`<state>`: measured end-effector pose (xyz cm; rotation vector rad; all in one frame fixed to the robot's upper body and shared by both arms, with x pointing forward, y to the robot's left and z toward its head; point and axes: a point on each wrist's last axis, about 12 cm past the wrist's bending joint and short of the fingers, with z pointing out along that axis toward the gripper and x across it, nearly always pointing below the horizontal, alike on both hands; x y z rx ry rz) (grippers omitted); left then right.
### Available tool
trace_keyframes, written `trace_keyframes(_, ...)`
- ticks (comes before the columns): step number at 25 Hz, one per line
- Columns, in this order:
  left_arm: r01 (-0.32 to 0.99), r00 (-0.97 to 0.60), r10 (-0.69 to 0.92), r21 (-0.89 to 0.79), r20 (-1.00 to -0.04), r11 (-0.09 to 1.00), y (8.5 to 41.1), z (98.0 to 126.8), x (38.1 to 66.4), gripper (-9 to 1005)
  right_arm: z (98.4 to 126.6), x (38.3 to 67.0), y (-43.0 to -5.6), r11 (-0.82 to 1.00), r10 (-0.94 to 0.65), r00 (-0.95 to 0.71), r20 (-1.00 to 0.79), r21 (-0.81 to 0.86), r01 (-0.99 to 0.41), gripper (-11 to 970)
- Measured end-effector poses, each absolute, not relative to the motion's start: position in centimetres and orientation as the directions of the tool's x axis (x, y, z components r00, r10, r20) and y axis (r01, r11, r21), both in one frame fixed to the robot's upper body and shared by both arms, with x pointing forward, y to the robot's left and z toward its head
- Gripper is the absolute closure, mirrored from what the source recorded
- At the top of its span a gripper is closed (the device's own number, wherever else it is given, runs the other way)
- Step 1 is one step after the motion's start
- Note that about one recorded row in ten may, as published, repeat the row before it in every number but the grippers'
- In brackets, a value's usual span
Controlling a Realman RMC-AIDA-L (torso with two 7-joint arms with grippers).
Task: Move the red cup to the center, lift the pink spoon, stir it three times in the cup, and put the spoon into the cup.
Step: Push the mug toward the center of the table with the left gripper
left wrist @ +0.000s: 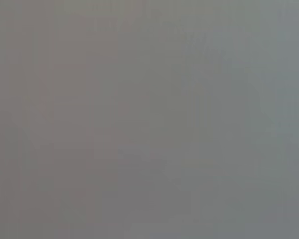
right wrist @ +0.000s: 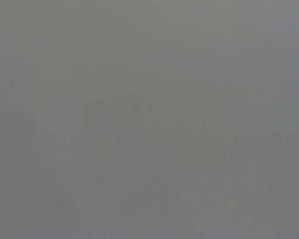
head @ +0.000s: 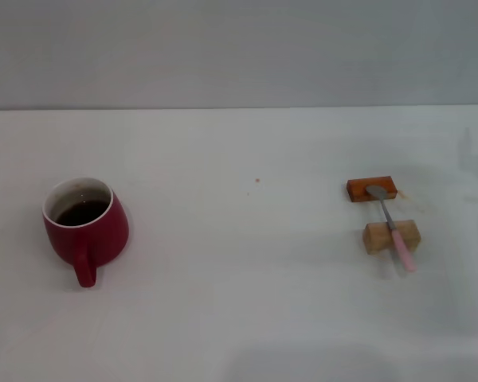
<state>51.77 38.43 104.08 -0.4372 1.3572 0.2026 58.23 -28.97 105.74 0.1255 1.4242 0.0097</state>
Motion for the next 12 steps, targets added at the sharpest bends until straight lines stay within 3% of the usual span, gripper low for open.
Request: trace_keyframes(12,-0.398,0.184,-0.127,-0.192,-0.975,0.897,38.33,103.59,51.69,151,105.55,58.25,-29.15,0.999,0.021,0.129,-0.991,0.027,0.039,424)
